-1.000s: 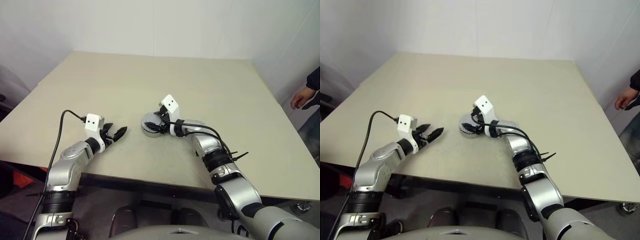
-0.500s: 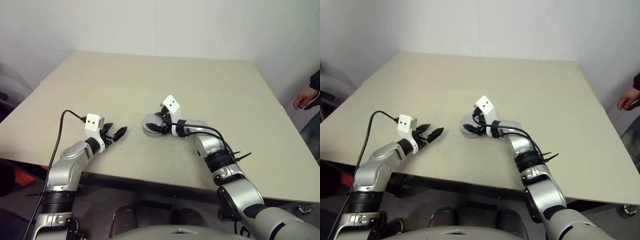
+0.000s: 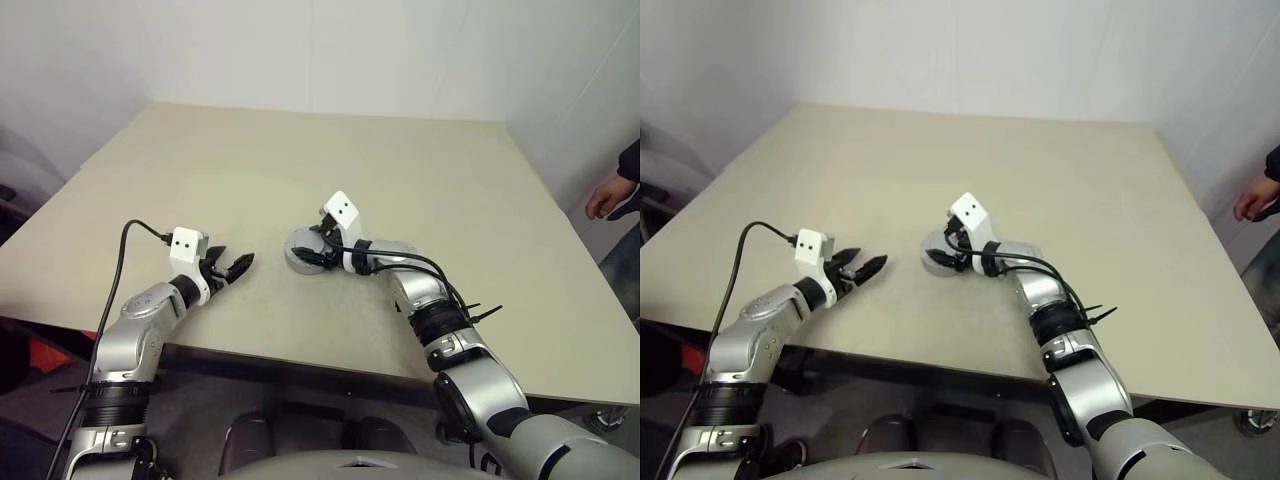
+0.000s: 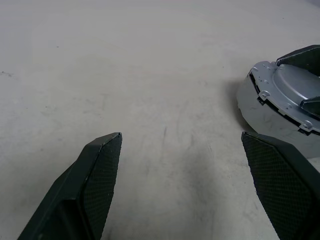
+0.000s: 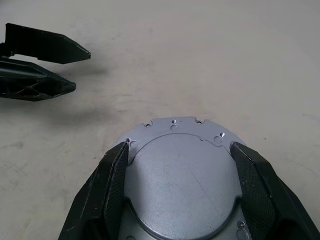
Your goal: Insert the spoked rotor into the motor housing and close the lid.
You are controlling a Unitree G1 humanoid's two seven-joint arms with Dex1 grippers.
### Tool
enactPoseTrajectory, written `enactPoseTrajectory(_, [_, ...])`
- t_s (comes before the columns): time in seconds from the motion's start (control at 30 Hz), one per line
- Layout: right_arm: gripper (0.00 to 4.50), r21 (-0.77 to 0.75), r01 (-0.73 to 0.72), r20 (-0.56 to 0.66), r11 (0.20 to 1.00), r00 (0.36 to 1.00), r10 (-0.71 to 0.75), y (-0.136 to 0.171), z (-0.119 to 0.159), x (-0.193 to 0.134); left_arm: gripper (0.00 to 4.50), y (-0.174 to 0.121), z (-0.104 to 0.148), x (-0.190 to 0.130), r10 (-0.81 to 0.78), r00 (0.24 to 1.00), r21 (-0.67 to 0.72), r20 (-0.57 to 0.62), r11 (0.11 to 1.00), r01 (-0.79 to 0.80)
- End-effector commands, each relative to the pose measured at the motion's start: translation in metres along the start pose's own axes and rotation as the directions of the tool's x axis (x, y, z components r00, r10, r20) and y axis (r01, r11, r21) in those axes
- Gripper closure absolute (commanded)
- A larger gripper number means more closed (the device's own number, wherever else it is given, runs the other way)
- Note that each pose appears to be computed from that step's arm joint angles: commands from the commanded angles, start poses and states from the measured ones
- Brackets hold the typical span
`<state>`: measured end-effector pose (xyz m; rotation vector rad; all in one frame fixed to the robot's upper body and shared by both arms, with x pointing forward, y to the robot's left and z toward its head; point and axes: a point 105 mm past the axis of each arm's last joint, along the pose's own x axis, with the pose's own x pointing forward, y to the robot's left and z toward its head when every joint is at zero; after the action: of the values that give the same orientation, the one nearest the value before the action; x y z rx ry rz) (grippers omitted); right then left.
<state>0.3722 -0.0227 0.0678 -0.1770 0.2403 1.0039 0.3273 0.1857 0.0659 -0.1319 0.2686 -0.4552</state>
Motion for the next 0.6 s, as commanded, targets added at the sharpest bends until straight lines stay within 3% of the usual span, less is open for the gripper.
enactPoseTrajectory(0.03, [1.35, 0.039, -0.027, -0.083, 0.999, 0.996, 0.030, 0.0068, -0.0273, -0.0017, 0.46, -0.0005, 0.0131, -0.0003, -0.007, 0.999, 0.033, 0.039, 0.999, 0.006])
enactPoseTrajectory(0.6, [1.35, 0.042, -0.022, -0.086, 0.999, 0.996, 0.026, 0.0060, -0.0282, -0.0014, 0.46, -0.0009, 0.0125, -0.0001, -0.006, 0.999, 0.030, 0.039, 1.000, 0.005])
